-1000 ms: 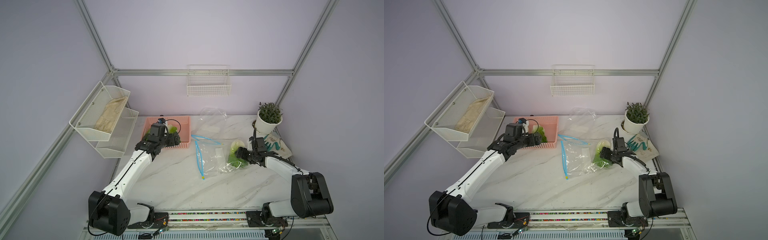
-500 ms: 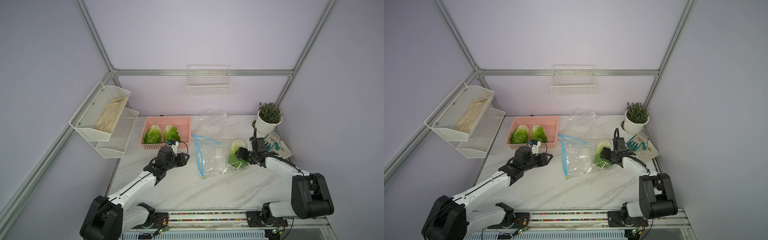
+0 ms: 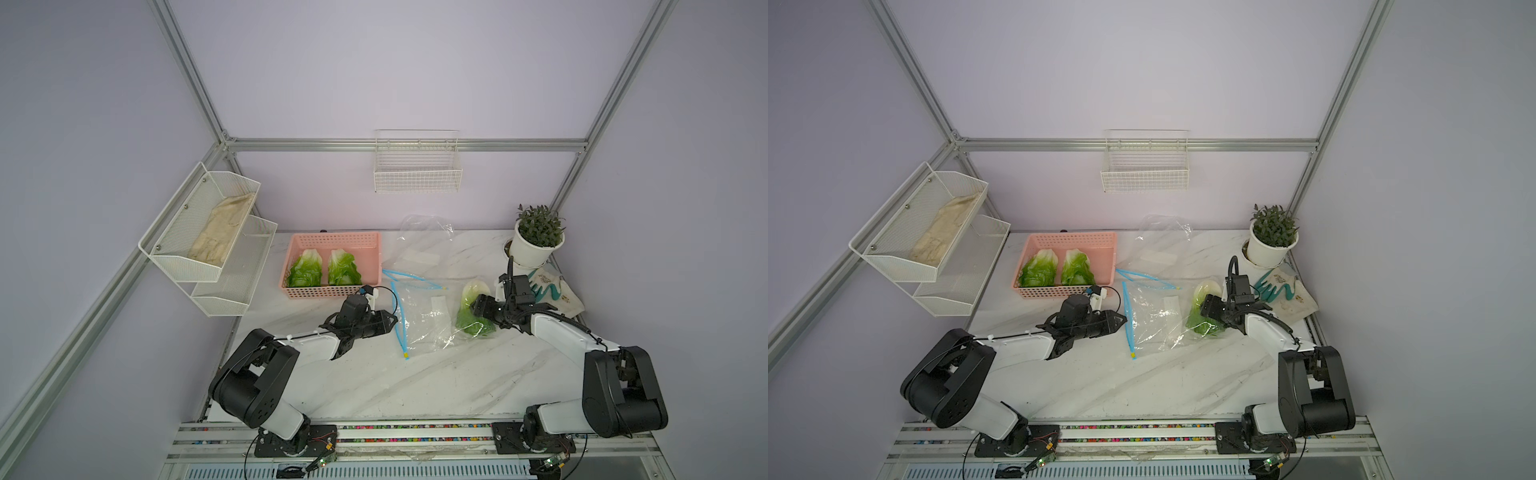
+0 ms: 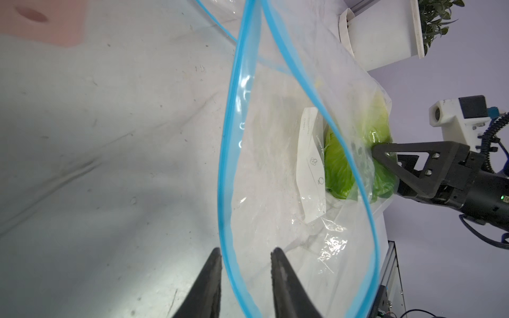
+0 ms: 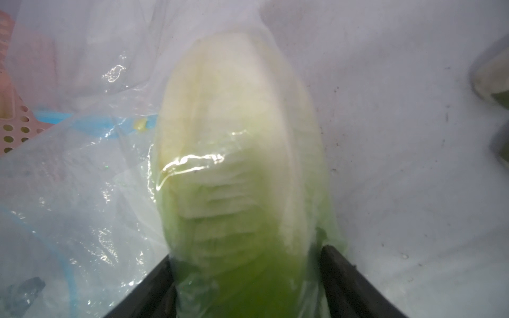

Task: Open the zip-top bag and take out the chinese cabbages
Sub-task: Pick up the Chinese cabbage from the zipper food storage bag.

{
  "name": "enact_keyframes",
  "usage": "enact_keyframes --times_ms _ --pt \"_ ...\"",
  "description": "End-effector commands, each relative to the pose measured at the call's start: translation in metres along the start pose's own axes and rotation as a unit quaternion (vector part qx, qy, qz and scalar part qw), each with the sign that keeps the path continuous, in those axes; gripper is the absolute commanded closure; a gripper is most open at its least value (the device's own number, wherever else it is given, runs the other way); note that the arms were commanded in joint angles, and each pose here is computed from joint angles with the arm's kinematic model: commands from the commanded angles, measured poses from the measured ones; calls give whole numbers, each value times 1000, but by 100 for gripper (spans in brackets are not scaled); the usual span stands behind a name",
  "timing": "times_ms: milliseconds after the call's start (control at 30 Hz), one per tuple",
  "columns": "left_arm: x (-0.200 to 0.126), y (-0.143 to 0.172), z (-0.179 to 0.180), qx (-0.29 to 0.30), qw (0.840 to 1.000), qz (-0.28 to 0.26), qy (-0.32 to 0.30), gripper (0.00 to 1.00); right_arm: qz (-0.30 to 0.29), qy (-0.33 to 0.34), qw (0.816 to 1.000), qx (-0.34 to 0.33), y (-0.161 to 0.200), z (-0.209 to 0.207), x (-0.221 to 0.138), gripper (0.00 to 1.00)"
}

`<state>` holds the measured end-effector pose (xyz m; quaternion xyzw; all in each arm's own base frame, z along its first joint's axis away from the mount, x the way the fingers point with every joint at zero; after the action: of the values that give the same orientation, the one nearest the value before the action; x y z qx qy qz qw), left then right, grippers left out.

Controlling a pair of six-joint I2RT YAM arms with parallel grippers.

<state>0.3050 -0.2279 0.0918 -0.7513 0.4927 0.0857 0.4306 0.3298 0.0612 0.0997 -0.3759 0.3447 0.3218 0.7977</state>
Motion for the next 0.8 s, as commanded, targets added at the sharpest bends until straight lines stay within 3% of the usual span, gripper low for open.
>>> enact_keyframes --times_ms 0,200,267,567,633,767 --pt "6 -31 -35 25 997 -42 66 78 20 -19 999 15 7 2 5 23" --pt "17 -30 -42 33 995 -44 88 85 44 -53 997 27 15 8 12 26" --pt "18 -31 -44 39 992 -60 102 91 51 -66 996 23 18 13 13 26" --pt "32 -25 -46 22 990 -62 125 91 83 -108 990 37 40 33 24 26" --pt "33 -26 -48 17 989 -63 131 100 95 -117 988 37 50 41 28 27" --pt "37 -25 -53 13 988 -60 144 100 124 -140 982 17 66 59 31 27"
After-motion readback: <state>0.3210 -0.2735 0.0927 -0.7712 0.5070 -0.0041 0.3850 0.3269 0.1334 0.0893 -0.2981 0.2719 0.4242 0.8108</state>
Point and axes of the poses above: each gripper's point midway between its finger pads, its own x axis out along the fingers, its own z axis along the line the jaws close on, y = z × x, the point moved 3 cm from there along -x, back along the fingers, and after that the axes turned 9 degrees about x, right-handed, at the moved point
